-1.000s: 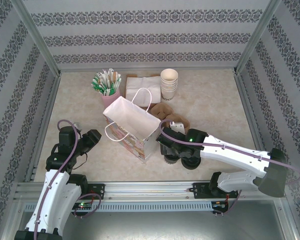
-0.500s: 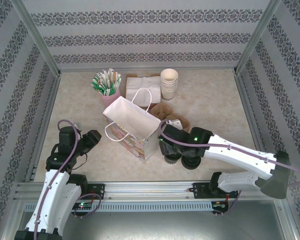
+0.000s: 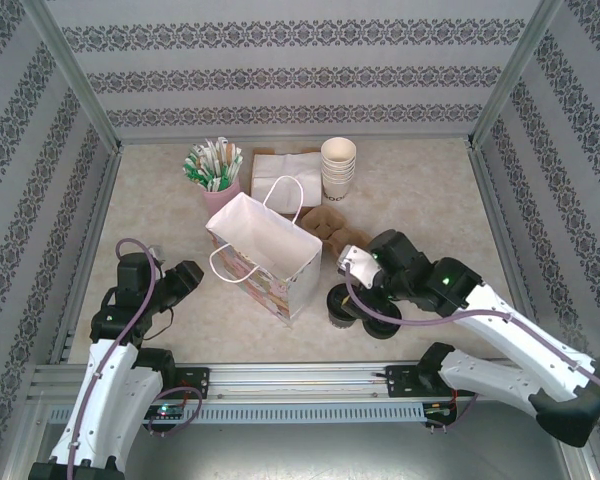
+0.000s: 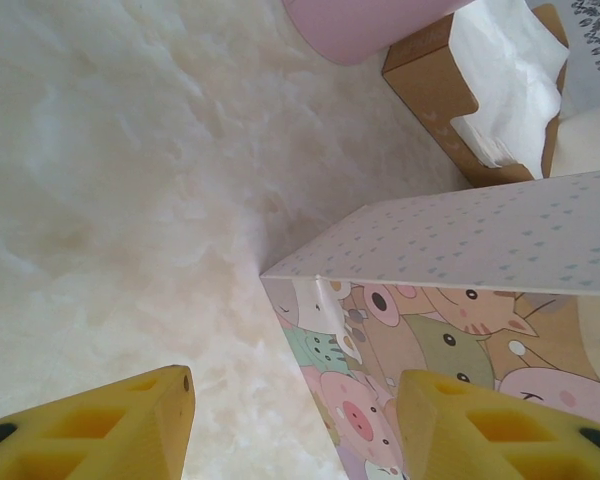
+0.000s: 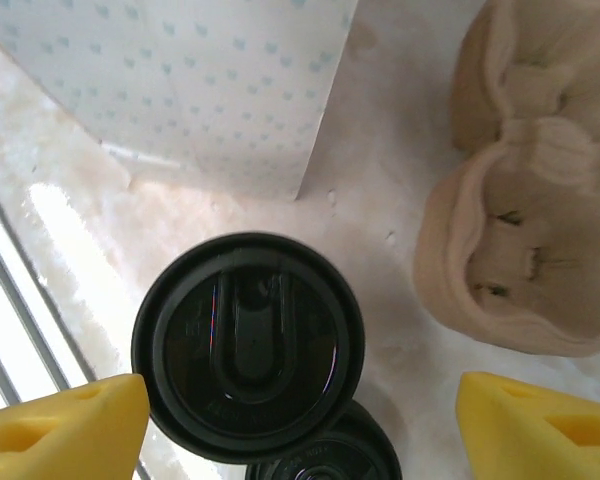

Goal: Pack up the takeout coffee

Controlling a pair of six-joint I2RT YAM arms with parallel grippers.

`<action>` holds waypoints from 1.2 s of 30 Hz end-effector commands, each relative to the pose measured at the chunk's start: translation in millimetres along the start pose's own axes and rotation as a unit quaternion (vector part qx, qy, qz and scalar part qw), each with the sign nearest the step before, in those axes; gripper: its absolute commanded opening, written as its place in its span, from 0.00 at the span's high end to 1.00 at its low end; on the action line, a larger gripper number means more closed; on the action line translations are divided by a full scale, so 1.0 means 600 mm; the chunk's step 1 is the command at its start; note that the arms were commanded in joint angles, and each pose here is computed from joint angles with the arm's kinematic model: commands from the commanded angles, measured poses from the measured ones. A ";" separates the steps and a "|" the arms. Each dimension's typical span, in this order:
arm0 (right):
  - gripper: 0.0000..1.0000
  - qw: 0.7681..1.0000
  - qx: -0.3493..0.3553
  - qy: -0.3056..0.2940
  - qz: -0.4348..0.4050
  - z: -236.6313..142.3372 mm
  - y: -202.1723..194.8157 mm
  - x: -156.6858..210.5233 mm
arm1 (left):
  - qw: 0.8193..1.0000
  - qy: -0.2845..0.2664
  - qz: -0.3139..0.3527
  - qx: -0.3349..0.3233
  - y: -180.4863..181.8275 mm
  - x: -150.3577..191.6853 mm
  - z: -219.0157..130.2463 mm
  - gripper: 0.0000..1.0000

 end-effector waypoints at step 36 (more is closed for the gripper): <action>0.18 0.993 -0.088 0.046 -0.063 0.089 0.022 0.036 | 1.000 0.000 0.020 0.015 -0.020 -0.006 -0.011 0.43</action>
Point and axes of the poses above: each hand's point on the last joint's axis, 136 mm out from that joint toward the fingers, its own z axis out along the fingers, its own y axis along the line the jaws close on, x = y × z, the point moved 3 cm from there along -z, back along the fingers, and after that the axes turned 12 degrees about -z, right-handed, at the moved point
